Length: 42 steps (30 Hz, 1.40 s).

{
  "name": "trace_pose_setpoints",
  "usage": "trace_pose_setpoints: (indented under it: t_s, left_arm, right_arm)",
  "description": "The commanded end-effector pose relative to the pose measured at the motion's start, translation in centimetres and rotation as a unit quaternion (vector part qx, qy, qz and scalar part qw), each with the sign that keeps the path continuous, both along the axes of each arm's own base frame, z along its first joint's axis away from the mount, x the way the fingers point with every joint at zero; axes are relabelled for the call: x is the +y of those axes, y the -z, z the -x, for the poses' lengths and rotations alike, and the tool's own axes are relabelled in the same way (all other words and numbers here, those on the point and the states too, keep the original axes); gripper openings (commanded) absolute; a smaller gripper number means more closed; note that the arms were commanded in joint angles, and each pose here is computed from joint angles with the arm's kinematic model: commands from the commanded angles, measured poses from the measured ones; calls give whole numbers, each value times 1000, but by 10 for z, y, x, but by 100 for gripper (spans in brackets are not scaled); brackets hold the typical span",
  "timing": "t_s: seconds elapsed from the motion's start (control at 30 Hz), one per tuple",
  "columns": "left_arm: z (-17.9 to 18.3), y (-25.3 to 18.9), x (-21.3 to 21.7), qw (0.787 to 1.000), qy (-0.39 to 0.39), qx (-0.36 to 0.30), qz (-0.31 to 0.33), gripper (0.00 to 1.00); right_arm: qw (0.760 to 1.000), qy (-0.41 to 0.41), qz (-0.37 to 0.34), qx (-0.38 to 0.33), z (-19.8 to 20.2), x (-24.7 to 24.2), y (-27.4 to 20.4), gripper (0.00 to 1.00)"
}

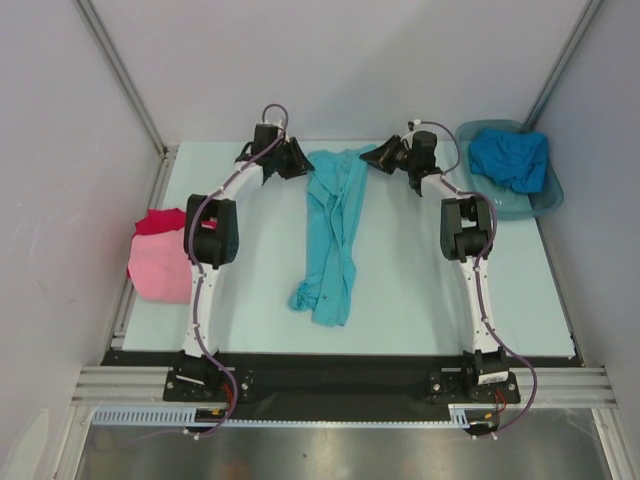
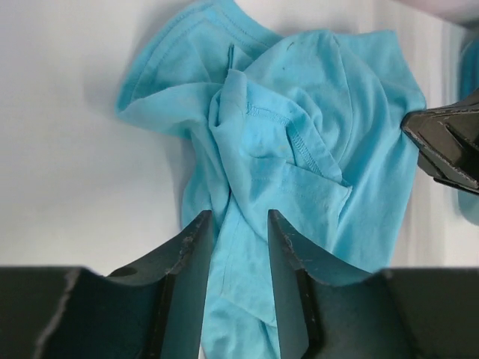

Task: Fold and stack the t-shirts
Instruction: Fold the tshirt

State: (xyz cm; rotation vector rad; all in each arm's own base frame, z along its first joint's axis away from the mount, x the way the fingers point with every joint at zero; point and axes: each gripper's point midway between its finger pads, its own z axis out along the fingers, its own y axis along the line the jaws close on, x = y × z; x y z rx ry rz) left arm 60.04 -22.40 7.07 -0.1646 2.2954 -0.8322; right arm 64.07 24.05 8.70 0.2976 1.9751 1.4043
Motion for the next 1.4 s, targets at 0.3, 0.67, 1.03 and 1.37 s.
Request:
trace_pose_setpoints:
  t_s: [0.3, 0.67, 1.03, 1.37]
  left_arm:
    - [-15, -23, -18, 1000, 16, -22, 10, 61]
    - [24, -60, -16, 999, 11, -33, 20, 64]
    - [76, -121, -7, 997, 12, -69, 29, 64]
    - [160, -122, -14, 997, 15, -61, 44, 65]
  right_arm:
    - [1000, 16, 14, 23, -15, -16, 28, 52]
    - [999, 44, 7, -10, 6, -15, -40, 81]
    - [997, 43, 34, -55, 47, -3, -127, 77]
    - [987, 92, 133, 4, 140, -21, -100, 78]
